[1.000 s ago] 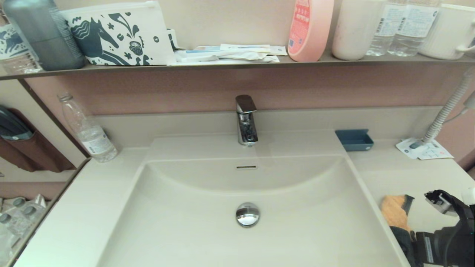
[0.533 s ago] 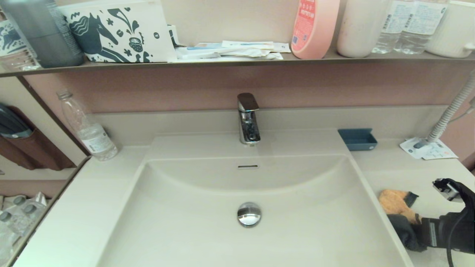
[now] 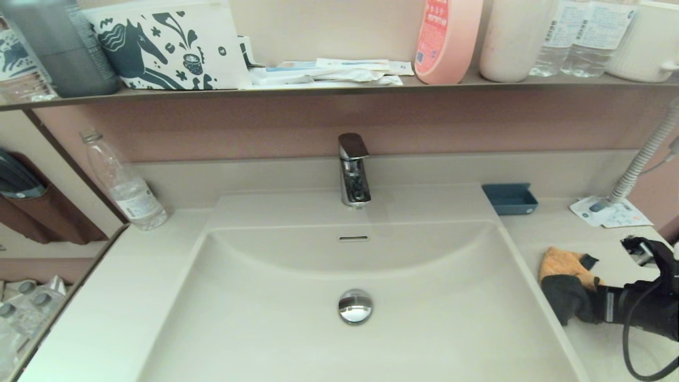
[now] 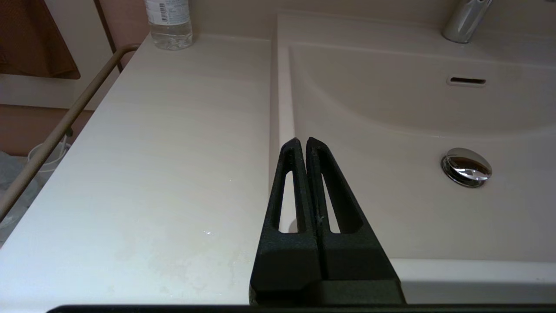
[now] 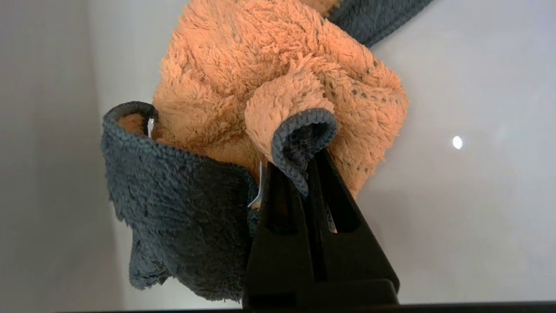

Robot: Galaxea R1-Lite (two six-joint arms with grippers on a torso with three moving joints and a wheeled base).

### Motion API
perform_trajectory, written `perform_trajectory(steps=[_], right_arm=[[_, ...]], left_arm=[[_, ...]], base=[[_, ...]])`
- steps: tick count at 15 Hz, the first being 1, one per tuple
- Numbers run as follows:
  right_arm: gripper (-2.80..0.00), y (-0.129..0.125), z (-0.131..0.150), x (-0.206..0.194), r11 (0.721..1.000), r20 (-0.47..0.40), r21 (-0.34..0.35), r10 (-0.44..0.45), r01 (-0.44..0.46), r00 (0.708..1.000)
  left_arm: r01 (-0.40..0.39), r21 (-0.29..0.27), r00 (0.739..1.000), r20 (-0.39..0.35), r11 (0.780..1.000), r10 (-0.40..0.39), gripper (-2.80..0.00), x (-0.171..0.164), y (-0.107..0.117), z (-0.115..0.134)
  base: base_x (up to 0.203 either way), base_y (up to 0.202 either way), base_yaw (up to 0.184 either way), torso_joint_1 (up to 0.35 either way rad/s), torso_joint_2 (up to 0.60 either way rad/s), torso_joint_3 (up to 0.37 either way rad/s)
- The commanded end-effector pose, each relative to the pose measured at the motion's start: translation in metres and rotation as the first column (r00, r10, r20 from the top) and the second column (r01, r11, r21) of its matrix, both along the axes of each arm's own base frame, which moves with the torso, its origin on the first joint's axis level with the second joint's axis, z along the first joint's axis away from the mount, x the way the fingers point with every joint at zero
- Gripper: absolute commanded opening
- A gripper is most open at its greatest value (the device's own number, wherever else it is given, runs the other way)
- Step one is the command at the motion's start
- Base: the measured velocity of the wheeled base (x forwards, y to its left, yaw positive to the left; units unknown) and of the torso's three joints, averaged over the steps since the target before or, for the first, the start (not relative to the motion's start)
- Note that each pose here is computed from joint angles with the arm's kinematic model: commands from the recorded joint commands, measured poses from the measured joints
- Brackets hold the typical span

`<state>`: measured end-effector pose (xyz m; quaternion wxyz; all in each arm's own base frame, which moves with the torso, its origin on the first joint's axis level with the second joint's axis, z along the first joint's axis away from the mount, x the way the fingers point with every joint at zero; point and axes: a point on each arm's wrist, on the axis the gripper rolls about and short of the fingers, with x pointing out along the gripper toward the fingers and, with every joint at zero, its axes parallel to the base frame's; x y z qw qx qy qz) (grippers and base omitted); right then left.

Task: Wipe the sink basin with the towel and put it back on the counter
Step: Wipe the sink

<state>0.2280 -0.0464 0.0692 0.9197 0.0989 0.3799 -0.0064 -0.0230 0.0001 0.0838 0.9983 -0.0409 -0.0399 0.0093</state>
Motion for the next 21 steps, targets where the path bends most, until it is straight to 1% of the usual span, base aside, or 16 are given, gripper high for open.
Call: perform_trajectory(steps=[1,3,4,6,8,9,11,13,14,15,18,21], right_arm=[[-2.80,0.000,-0.018,0.012,1.000,-0.022,0.030,-0.003,0.003,1.000],[-2.80,0.002,-0.028,0.026,0.999,0.021,0.048,-0.010,0.009,1.000],[-2.80,0.005,-0.033,0.033,0.999,0.044,0.045,-0.004,0.002,0.999],[-2.80,0.014,-0.041,0.048,1.000,0.077,0.013,-0.013,0.012,0.997],[-2.80,0.029,-0.039,0.075,0.996,0.151,0.003,-0.084,0.084,0.985],[-2.80,0.038,-0.038,0.083,0.995,0.176,0.002,-0.097,0.098,0.980],[-2.80,0.053,-0.035,0.087,0.997,0.193,-0.001,-0.072,0.073,0.978],[-2.80,0.057,-0.031,0.085,0.997,0.201,-0.011,-0.072,0.076,0.977],[-2.80,0.056,-0.028,0.081,0.997,0.193,-0.013,-0.072,0.076,0.979],[-2.80,0.056,-0.026,0.074,0.997,0.158,-0.022,-0.072,0.077,0.985],[-2.80,0.051,-0.010,0.045,0.996,0.020,-0.062,-0.063,0.064,0.998],[-2.80,0.045,0.019,0.012,0.994,-0.056,-0.090,-0.065,0.060,0.996]], left_arm=[[-0.001,-0.001,1.000,-0.001,1.000,0.001,-2.80,0.000,0.000,0.000],[-0.001,-0.001,1.000,0.000,1.000,0.001,-2.80,0.000,0.000,0.000],[-0.001,-0.001,1.000,0.001,1.000,0.001,-2.80,0.000,0.000,0.000],[-0.001,-0.001,1.000,-0.001,1.000,0.001,-2.80,0.000,0.000,0.000],[-0.001,-0.001,1.000,-0.001,1.000,0.001,-2.80,0.000,0.000,0.000],[-0.001,-0.001,1.000,-0.001,1.000,0.001,-2.80,0.000,0.000,0.000],[-0.001,-0.001,1.000,0.000,1.000,0.001,-2.80,0.000,0.000,0.000],[-0.001,-0.001,1.000,-0.001,1.000,0.001,-2.80,0.000,0.000,0.000],[-0.001,-0.001,1.000,0.000,1.000,0.001,-2.80,0.000,0.000,0.000],[-0.001,-0.001,1.000,-0.001,1.000,0.001,-2.80,0.000,0.000,0.000],[-0.001,-0.001,1.000,0.001,1.000,0.001,-2.80,0.000,0.000,0.000],[-0.001,-0.001,1.000,0.001,1.000,0.001,-2.80,0.000,0.000,0.000]], base=[[0.000,0.000,0.000,0.000,0.00,0.000],[0.000,0.000,0.000,0.000,0.00,0.000],[0.000,0.000,0.000,0.000,0.00,0.000],[0.000,0.000,0.000,0.000,0.00,0.000],[0.000,0.000,0.000,0.000,0.00,0.000],[0.000,0.000,0.000,0.000,0.00,0.000],[0.000,0.000,0.000,0.000,0.00,0.000],[0.000,0.000,0.000,0.000,0.00,0.000],[0.000,0.000,0.000,0.000,0.00,0.000],[0.000,0.000,0.000,0.000,0.00,0.000],[0.000,0.000,0.000,0.000,0.00,0.000],[0.000,0.000,0.000,0.000,0.00,0.000]])
